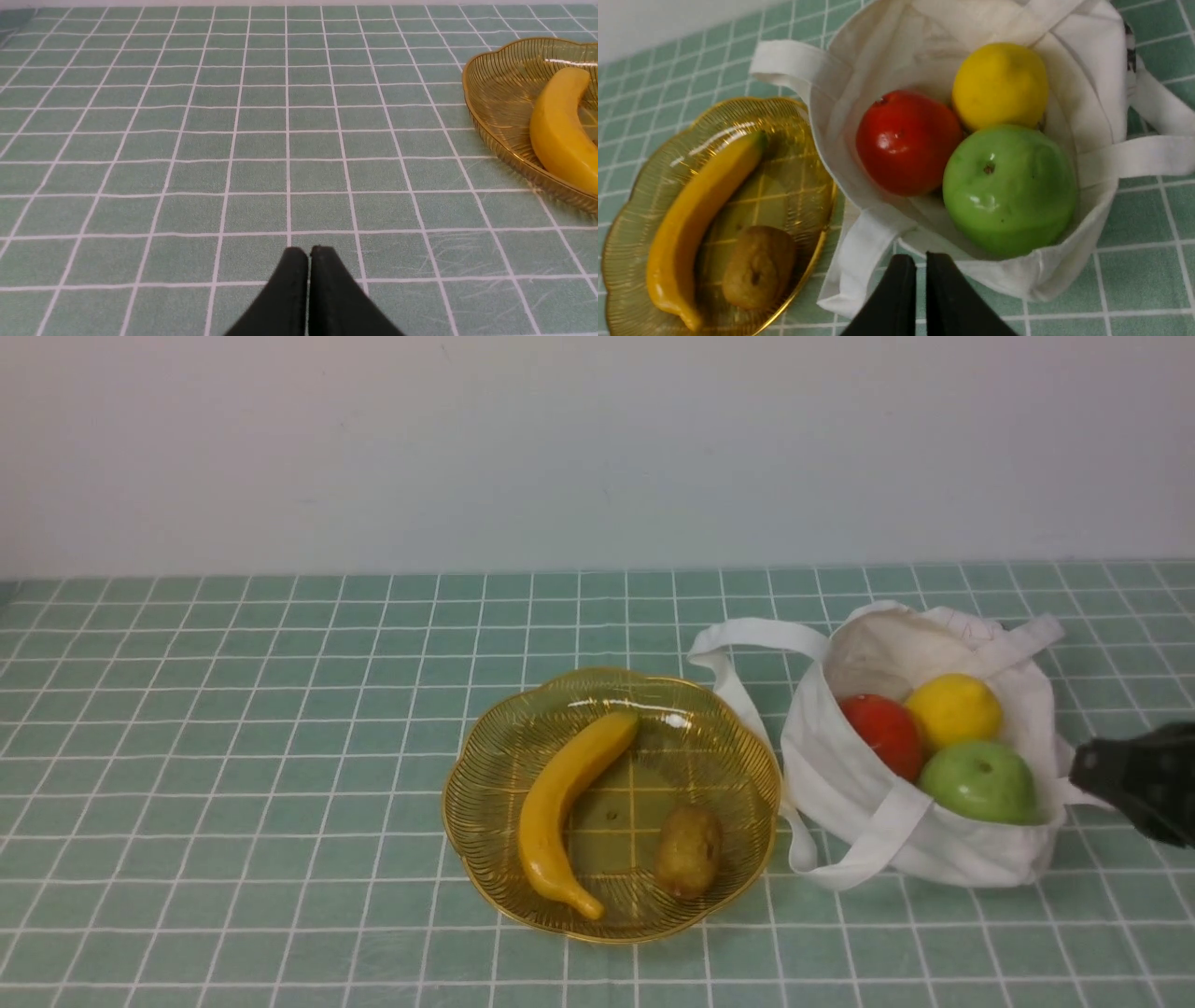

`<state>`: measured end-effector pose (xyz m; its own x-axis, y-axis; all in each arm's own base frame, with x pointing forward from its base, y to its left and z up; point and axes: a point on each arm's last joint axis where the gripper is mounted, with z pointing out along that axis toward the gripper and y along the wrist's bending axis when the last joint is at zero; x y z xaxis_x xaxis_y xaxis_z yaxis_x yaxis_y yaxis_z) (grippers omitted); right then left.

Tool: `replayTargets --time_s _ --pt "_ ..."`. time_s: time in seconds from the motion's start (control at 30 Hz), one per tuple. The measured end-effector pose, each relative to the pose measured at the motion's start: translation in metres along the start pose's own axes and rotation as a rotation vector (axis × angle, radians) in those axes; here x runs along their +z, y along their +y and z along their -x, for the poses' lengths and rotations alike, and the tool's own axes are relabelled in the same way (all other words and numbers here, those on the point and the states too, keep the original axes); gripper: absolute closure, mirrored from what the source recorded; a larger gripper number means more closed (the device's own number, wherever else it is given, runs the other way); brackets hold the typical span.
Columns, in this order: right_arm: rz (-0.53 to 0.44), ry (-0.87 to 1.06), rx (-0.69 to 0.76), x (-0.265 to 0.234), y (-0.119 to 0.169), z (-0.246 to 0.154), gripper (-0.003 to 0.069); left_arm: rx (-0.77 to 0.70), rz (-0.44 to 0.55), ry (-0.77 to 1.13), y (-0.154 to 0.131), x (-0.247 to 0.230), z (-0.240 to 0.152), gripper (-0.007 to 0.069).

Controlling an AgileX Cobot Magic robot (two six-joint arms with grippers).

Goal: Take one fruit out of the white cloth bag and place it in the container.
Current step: 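Reach into the cloth bag and grasp a fruit inside it with the right gripper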

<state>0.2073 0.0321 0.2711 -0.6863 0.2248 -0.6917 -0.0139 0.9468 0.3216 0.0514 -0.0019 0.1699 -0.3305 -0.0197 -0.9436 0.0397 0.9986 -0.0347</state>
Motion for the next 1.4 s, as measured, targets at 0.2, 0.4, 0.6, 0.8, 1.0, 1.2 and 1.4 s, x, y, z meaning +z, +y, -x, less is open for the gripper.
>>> replayTargets --time_s 0.2,0.4,0.6,0.8,1.0,1.2,1.4 --pt "-0.034 0.143 -0.073 0.039 0.003 0.036 0.0404 0.0 0.0 0.0 0.0 0.0 0.0 0.0633" --pt "-0.088 0.241 -0.139 0.078 -0.004 0.048 0.005 0.0 0.0 0.0 0.0 0.0 0.0 0.0633" --pt "-0.142 0.279 -0.103 0.11 -0.016 0.042 -0.0029 0.0 0.0 0.0 0.0 0.0 0.0 0.0633" --pt "-0.167 0.335 -0.058 0.138 -0.024 0.031 -0.0032 0.0 0.0 0.0 0.0 0.0 0.0 0.0633" --pt "-0.174 0.356 -0.052 0.147 -0.027 0.027 -0.003 0.0 0.0 0.0 0.0 0.0 0.0 0.0633" --pt "-0.174 0.351 -0.062 0.149 -0.028 0.027 0.0053 0.0 0.0 0.0 0.0 0.0 0.0 0.0633" --pt "-0.172 0.361 -0.071 0.148 -0.028 0.027 0.0068 0.0 0.0 0.0 0.0 0.0 0.0 0.0633"
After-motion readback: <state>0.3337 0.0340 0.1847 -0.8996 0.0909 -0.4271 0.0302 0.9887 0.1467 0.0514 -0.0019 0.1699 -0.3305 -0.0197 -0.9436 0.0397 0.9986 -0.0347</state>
